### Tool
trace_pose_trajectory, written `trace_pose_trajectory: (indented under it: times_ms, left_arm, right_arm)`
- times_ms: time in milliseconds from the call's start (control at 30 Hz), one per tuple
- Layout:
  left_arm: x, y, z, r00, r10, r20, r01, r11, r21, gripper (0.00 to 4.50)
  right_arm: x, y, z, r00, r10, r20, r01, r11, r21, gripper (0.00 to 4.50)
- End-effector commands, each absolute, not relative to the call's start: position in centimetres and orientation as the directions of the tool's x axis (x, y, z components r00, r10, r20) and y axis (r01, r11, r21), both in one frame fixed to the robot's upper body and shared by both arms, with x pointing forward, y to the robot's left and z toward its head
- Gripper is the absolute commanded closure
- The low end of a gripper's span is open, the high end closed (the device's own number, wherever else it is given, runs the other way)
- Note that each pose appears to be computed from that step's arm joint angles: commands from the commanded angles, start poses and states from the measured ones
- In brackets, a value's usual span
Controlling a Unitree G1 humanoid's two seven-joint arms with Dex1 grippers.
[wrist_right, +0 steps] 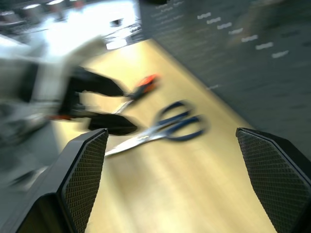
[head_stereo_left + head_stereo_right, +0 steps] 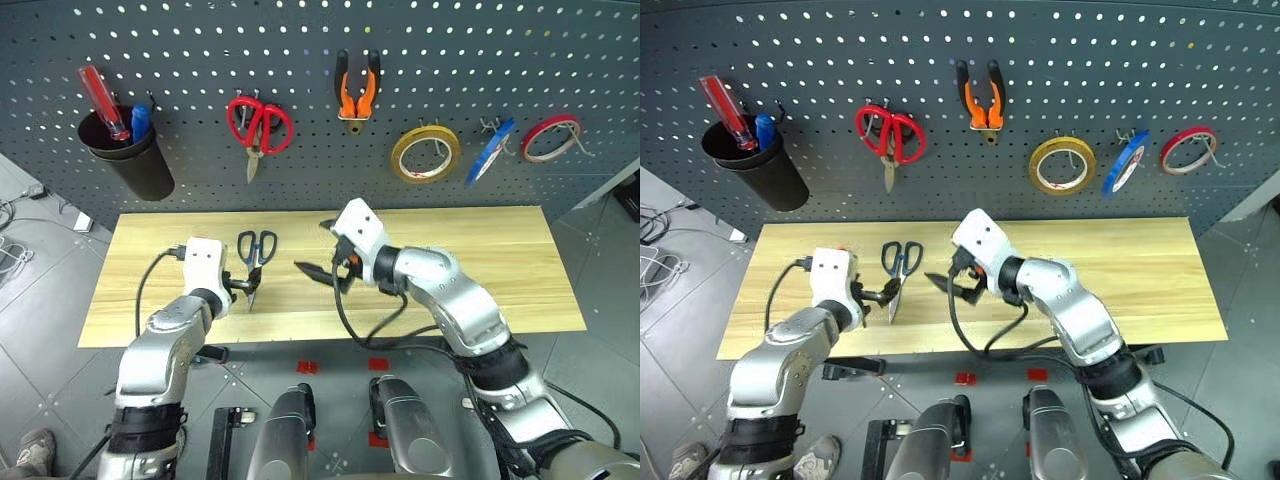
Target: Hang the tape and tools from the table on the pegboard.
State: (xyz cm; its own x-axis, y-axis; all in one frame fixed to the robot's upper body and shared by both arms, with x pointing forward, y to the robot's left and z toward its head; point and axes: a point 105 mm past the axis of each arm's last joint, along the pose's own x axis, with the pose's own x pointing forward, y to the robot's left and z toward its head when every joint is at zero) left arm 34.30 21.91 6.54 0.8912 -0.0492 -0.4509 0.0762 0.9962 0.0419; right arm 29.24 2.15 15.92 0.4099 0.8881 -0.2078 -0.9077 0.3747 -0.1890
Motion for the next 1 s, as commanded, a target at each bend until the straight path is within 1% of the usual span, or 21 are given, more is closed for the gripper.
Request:
trace_pose_trajectory:
  times_ms: [33, 267, 367, 400, 567, 633, 700, 767, 900, 1000]
  left_arm:
    - [35.4, 22.2, 5.7, 0.880, -0.013, -0.475, 0.040, 0.998, 0.046, 0.01]
    - [37.9, 22.0, 4.2, 0.851, 0.004, -0.525, 0.036, 0.997, 0.064, 0.01]
    - [38.1, 22.8, 3.5, 0.838, 0.026, -0.545, 0.020, 0.997, 0.079, 0.59]
    - [38.2, 22.9, 3.3, 0.836, 0.029, -0.548, 0.019, 0.997, 0.081, 0.85]
    - [37.8, 23.1, 2.5, 0.827, 0.006, -0.562, 0.041, 0.997, 0.071, 2.38]
    - [37.5, 23.1, 2.3, 0.823, -0.024, -0.568, 0.068, 0.996, 0.057, 2.93]
    - [37.3, 22.7, 2.7, 0.834, -0.071, -0.547, 0.104, 0.994, 0.029, 3.53]
    - [37.0, 22.4, 4.2, 0.872, -0.116, -0.476, 0.143, 0.989, 0.021, 3.92]
    - [34.8, 22.5, 7.4, 0.917, -0.178, -0.356, 0.219, 0.972, 0.079, 3.94]
    - [32.4, 21.4, 10.7, 0.940, -0.255, -0.227, 0.282, 0.955, 0.095, 3.94]
  right_arm:
    - [27.8, 2.6, 16.5, 0.362, 0.909, -0.205, -0.927, 0.327, -0.185, 0.01]
    - [27.9, 2.6, 16.8, 0.364, 0.906, -0.216, -0.926, 0.328, -0.187, 0.01]
    - [28.4, 2.3, 17.0, 0.380, 0.898, -0.222, -0.919, 0.338, -0.204, 0.00]
    - [28.6, 2.2, 17.2, 0.387, 0.895, -0.223, -0.915, 0.344, -0.208, 0.00]
    - [29.1, 1.5, 17.6, 0.409, 0.881, -0.236, -0.906, 0.362, -0.218, 0.00]
    - [29.3, 1.1, 17.8, 0.419, 0.875, -0.240, -0.902, 0.371, -0.220, 0.00]
    - [29.4, 0.4, 17.9, 0.434, 0.867, -0.244, -0.894, 0.383, -0.232, 0.00]
    - [29.3, -0.6, 18.5, 0.458, 0.861, -0.221, -0.877, 0.397, -0.272, 0.00]
    - [28.3, -1.8, 20.4, 0.473, 0.873, -0.118, -0.833, 0.400, -0.383, 0.00]
    - [27.2, -2.6, 21.8, 0.456, 0.889, -0.039, -0.812, 0.397, -0.427, 0.00]
